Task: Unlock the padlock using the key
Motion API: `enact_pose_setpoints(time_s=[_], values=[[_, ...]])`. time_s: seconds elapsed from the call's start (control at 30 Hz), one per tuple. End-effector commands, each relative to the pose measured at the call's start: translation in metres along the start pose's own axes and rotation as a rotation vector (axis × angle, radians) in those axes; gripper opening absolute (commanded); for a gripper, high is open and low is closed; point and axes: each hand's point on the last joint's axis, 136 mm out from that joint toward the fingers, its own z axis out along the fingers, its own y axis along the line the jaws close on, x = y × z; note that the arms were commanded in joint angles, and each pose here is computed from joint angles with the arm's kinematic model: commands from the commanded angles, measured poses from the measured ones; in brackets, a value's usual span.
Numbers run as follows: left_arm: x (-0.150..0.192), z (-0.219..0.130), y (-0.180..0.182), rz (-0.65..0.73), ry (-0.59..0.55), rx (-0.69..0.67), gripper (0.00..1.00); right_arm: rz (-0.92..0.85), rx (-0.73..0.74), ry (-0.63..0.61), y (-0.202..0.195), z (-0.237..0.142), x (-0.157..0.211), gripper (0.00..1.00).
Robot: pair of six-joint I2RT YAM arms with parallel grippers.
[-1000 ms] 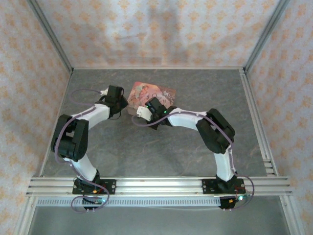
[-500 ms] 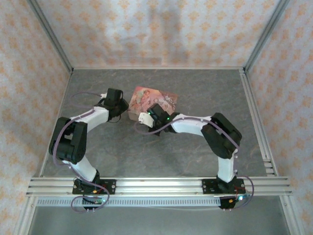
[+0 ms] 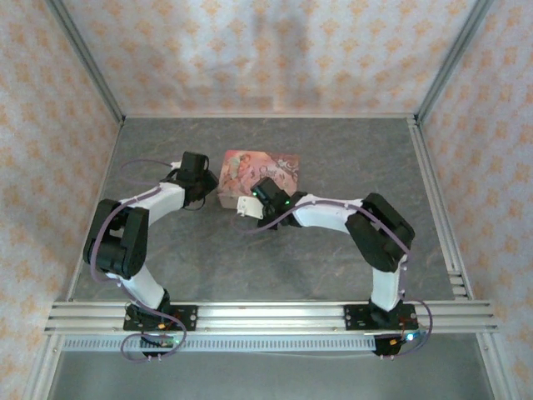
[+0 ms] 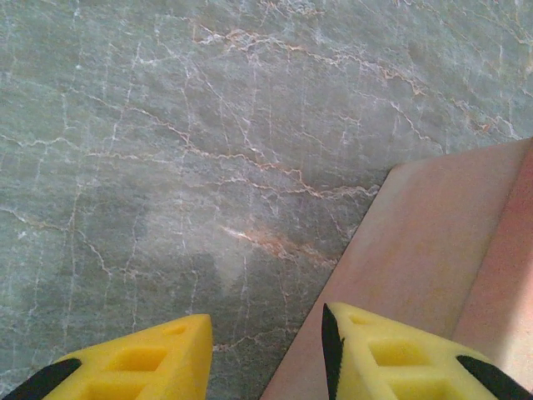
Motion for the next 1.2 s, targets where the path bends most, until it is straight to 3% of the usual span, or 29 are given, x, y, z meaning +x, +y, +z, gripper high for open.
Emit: enact_pose_setpoints(time_s=[0.0,0.1,0.3,0.43,0.57,0.77,0.87,1.0,1.17], values=[[0.019,0.006,-0.005,0.024,0.068,0.002,0.41,-0.084,-0.016,-0.072,0.003,-0.014,-0.013,0.00],[0.019,0.008,-0.008,0.028,0.071,0.007,0.41,0.082,-0.137,-0.093,0.006,-0.028,-0.008,0.00],[0.024,0.014,-0.011,0.025,0.092,0.017,0.41,0.227,-0.270,-0.075,0.013,-0.038,-0.006,0.00],[0.023,0.012,-0.013,0.024,0.091,0.026,0.41,0.267,-0.355,0.023,0.020,-0.030,0.003,0.00],[0.023,0.010,-0.014,0.027,0.091,0.032,0.41,0.155,-0.267,-0.032,0.018,-0.019,0.003,0.00],[0.034,0.018,-0.020,0.033,0.120,0.039,0.41,-0.037,-0.137,-0.078,-0.001,0.000,-0.026,0.00],[0.039,0.018,-0.021,0.045,0.123,0.030,0.40,-0.071,-0.133,-0.120,-0.003,0.000,-0.042,0.00],[0.036,0.014,-0.018,0.052,0.108,0.016,0.40,-0.078,-0.134,-0.102,-0.002,-0.007,-0.033,0.00],[0.035,0.019,-0.025,0.057,0.120,0.024,0.40,-0.150,-0.141,-0.228,0.007,-0.008,-0.049,0.00]])
